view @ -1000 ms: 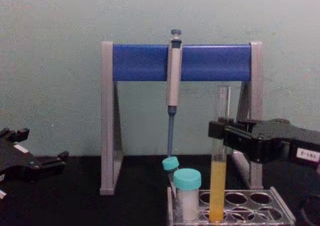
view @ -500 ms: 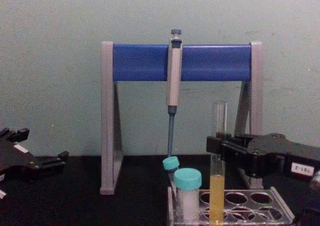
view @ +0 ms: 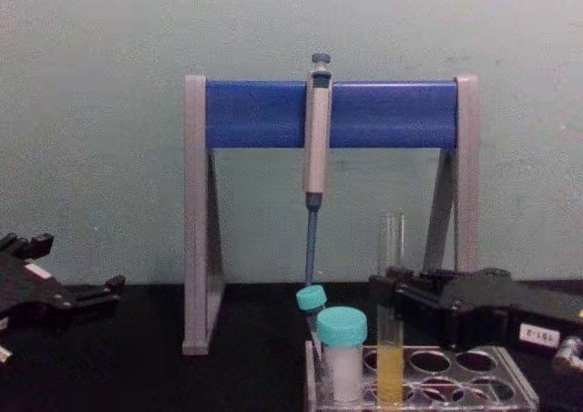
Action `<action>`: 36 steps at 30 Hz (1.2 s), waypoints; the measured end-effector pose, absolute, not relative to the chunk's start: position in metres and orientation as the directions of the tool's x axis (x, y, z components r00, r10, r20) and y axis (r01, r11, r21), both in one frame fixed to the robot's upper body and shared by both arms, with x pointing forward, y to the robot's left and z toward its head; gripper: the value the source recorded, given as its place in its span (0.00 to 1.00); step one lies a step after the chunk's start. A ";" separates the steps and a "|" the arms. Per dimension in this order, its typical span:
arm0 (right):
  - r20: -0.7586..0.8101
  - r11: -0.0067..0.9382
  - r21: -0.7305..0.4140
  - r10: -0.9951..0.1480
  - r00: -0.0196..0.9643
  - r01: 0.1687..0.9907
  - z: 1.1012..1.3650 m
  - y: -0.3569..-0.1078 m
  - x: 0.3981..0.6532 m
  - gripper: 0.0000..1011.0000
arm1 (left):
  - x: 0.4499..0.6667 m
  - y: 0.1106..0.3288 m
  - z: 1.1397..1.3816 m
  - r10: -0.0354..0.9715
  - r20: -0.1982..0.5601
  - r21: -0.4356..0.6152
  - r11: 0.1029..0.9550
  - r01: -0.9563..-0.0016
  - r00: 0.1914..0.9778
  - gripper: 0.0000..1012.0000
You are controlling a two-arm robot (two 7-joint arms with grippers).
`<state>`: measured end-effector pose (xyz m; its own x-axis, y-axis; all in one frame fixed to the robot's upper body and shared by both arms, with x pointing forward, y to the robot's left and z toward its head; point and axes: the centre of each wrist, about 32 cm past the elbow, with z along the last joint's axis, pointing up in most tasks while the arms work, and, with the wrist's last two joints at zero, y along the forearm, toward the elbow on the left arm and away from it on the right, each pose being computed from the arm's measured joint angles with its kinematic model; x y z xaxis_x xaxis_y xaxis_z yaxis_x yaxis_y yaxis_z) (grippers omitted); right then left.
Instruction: Pick up the test tube from the test tube rack, shake it, then place it back into the test tube rack.
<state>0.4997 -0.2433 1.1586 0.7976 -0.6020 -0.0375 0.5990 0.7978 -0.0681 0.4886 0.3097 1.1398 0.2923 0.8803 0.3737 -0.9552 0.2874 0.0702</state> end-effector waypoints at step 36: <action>-0.041 0.794 -0.080 -0.606 0.794 0.602 1.156 -0.242 0.500 0.53 | 0.489 0.310 1.140 0.880 0.374 0.070 0.287 -0.955 0.292 0.99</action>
<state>0.5002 -0.2416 1.1558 0.7944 -0.6061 -0.0411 0.6020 0.7945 -0.0804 0.4886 0.3097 1.1398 0.2923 0.8803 0.3737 -0.9552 0.2873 0.0703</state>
